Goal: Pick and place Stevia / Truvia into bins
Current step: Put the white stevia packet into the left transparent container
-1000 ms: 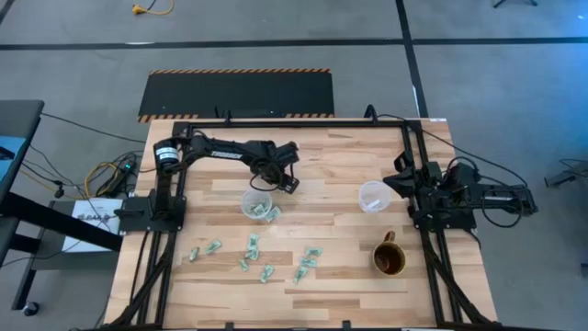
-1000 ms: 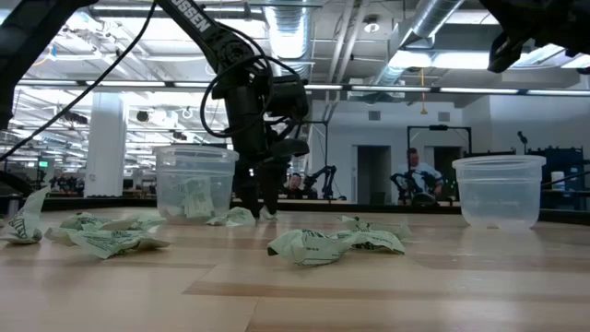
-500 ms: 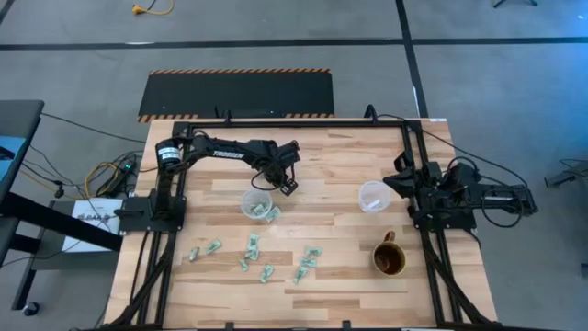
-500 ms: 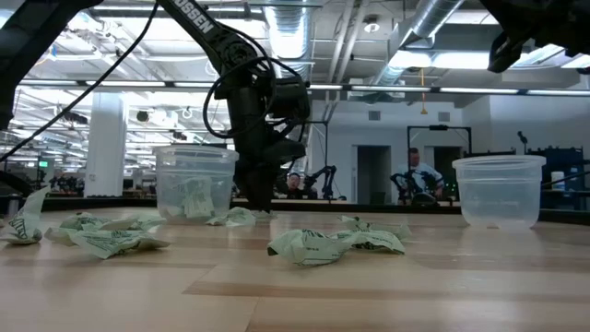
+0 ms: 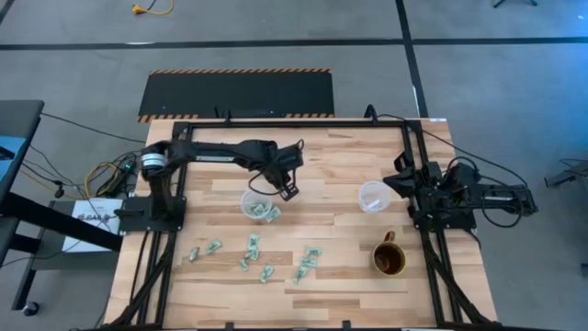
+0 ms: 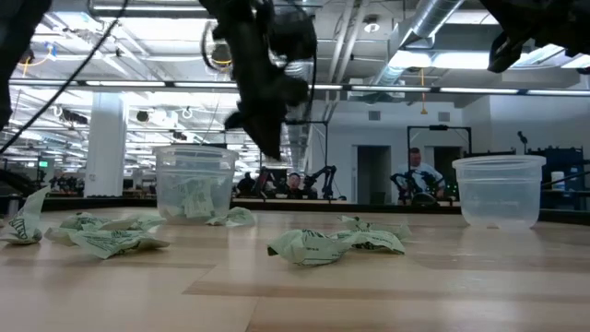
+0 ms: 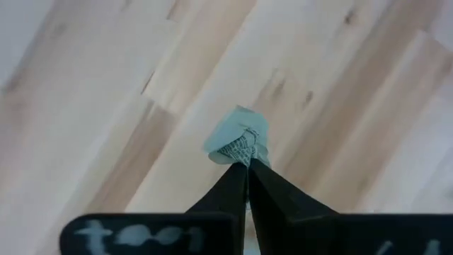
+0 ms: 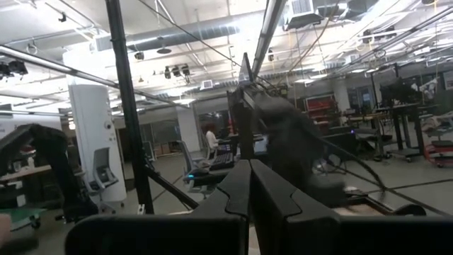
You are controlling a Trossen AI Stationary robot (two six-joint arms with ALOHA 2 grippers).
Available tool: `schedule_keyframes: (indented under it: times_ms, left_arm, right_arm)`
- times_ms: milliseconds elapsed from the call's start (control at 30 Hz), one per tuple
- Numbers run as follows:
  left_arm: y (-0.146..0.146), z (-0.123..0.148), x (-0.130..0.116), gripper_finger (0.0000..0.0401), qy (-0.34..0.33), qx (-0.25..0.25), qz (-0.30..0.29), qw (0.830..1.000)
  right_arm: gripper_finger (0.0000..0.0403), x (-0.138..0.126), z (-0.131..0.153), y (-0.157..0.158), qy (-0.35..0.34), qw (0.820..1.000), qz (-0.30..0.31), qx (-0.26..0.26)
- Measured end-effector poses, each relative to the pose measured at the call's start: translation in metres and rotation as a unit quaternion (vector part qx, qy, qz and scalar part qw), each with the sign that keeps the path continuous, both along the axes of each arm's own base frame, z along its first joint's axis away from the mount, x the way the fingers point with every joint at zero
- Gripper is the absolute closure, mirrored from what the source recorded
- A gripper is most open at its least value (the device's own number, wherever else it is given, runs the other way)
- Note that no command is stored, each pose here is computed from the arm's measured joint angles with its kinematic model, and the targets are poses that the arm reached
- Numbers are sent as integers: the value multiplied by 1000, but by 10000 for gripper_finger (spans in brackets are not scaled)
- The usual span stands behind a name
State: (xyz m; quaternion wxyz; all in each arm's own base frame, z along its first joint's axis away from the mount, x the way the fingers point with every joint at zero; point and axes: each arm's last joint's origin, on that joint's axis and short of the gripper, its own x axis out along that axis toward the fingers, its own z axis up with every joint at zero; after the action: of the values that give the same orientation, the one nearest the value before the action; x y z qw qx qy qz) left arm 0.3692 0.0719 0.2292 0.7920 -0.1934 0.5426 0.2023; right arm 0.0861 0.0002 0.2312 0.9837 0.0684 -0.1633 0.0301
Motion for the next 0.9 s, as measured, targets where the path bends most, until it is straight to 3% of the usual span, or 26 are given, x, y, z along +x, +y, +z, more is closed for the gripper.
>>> schedule_keyframes:
  times_ms: [200,333,567,900]
  left_arm:
    - [-41,40,-27,401,9,34,-9,999]
    - [-65,50,-43,401,16,41,-13,999]
    - [-78,23,-61,401,78,39,6,996]
    - [-76,-2,-67,398,94,12,12,995]
  right_arm:
    - [403,0,0,0,0,1000,0,0]
    - [403,0,0,0,0,1000,0,0]
    - [403,0,0,0,0,1000,0,0]
    - [403,0,0,0,0,1000,0,0]
